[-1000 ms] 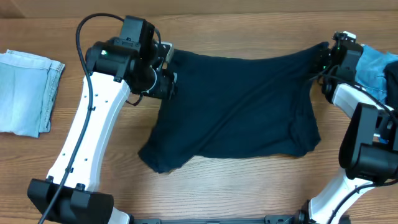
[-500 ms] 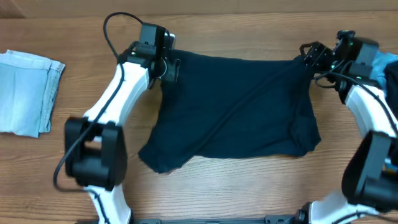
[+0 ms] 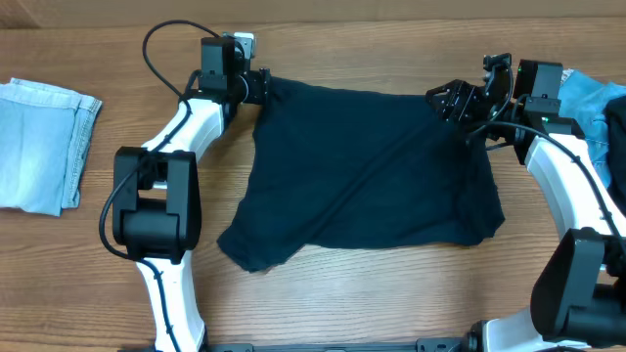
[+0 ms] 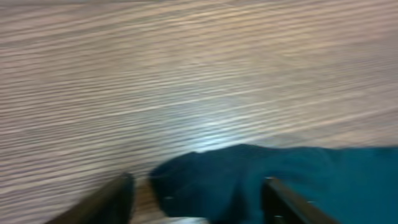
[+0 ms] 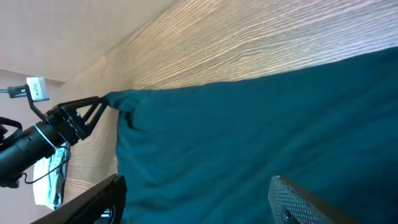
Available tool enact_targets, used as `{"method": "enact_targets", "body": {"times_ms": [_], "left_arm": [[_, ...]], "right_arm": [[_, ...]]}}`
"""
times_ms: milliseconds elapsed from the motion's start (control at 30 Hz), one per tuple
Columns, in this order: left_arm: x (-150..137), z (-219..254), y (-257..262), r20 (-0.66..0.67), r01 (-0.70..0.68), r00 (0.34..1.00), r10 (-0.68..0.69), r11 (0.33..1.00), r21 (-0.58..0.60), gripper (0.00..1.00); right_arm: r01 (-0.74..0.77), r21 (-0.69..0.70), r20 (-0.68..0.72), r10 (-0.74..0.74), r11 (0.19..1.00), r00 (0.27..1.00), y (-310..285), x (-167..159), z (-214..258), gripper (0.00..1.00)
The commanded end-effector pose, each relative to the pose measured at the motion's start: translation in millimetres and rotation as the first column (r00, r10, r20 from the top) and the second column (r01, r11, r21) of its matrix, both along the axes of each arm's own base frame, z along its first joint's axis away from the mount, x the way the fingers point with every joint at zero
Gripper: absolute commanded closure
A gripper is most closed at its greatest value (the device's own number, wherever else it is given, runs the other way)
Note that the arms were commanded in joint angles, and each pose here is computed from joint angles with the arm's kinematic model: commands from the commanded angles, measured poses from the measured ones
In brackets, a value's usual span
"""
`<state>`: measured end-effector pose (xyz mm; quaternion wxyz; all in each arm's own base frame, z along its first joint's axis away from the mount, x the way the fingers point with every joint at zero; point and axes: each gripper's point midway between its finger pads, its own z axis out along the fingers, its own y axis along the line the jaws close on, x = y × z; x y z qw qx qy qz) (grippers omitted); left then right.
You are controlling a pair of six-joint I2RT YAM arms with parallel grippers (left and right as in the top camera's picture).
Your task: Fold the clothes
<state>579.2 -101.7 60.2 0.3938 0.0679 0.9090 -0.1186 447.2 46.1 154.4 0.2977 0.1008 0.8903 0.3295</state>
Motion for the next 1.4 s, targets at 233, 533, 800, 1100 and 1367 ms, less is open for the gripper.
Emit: {"method": "enact_targets", "body": {"times_ms": [233, 533, 800, 1100, 1367], "left_arm": [[-47.9, -13.3, -25.9, -0.224, 0.106, 0.963, -0.149, 0.975, -0.194, 0.73], [-104.6, 33.6, -45.1, -0.285, 0.277, 0.909, -0.306, 0.951, -0.138, 0.69], [-139.4, -21.1, -58.9, -0.445, 0.306, 0.848, -0.288, 0.952, -0.033, 0.68], [-154.7, -80.2, -49.3, -0.562, 0.322, 0.784, -0.263, 0.947, 0.006, 0.71], [-48.7, -60.3, 51.3, -0.229, -0.091, 0.961, 0.152, 0.962, 0.258, 0.64]], "right_arm": [[-0.019, -0.006, 0.014, 0.019, 1.000, 1.000, 2.2, -2.4, 9.2, 0.23], [-0.019, -0.005, 0.003, 0.019, 1.000, 1.000, 2.5, -4.4, 7.5, 0.23], [-0.019, -0.002, -0.014, 0.019, 1.000, 1.000, 2.8, -7.1, 5.2, 0.23], [-0.002, -0.022, -0.017, 0.002, 1.000, 1.000, -1.0, -5.9, 3.1, 0.23], [-0.002, -0.022, -0.019, 0.002, 1.000, 1.000, -0.9, -6.2, 2.9, 0.23]]}}
